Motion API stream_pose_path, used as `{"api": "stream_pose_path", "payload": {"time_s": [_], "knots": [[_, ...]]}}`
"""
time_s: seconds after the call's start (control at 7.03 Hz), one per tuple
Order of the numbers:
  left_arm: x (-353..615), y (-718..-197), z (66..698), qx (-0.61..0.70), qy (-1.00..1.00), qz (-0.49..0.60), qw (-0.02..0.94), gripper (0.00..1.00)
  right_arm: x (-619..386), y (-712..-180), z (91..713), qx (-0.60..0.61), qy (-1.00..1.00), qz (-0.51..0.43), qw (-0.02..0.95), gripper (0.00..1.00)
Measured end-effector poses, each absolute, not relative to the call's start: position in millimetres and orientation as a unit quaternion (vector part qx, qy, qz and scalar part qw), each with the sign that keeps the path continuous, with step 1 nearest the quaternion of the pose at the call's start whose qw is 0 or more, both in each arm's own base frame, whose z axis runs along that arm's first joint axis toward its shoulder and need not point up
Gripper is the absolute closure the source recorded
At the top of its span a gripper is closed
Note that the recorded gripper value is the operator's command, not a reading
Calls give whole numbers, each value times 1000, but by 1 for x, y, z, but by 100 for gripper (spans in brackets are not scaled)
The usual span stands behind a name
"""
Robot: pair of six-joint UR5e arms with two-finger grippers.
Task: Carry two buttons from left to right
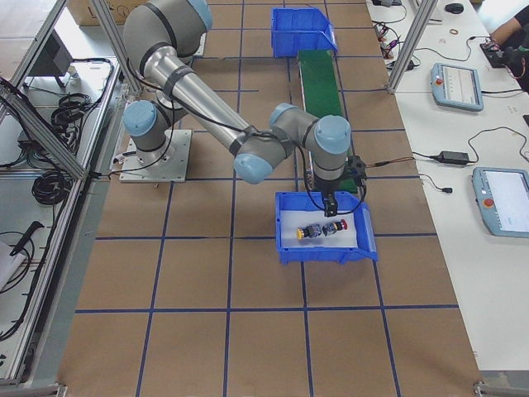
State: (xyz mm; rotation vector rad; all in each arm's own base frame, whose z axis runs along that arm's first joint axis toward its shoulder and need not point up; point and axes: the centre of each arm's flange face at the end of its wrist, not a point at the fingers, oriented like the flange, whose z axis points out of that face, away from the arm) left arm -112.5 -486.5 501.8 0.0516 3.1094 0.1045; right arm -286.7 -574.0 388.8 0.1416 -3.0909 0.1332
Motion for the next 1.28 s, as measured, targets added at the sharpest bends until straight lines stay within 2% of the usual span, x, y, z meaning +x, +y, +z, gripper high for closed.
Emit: {"api": "stream_pose_path", "payload": {"time_s": [0.28, 0.57, 1.0, 1.28], "knots": [[-111, -490, 493, 10, 999, 37, -18, 0, -191, -552, 445, -4, -999, 26, 19, 0], [-109, -490, 497, 11, 1000, 29, -4, 0, -64, -549, 475, -19, -999, 37, 22, 0], [-104, -505, 482, 9, 1000, 23, 7, 0, 91, -541, 466, -31, -999, 38, 8, 0], [-108, -514, 478, 14, 1000, 21, 3, 0, 126, -536, 456, -46, -998, 41, 4, 0]]}}
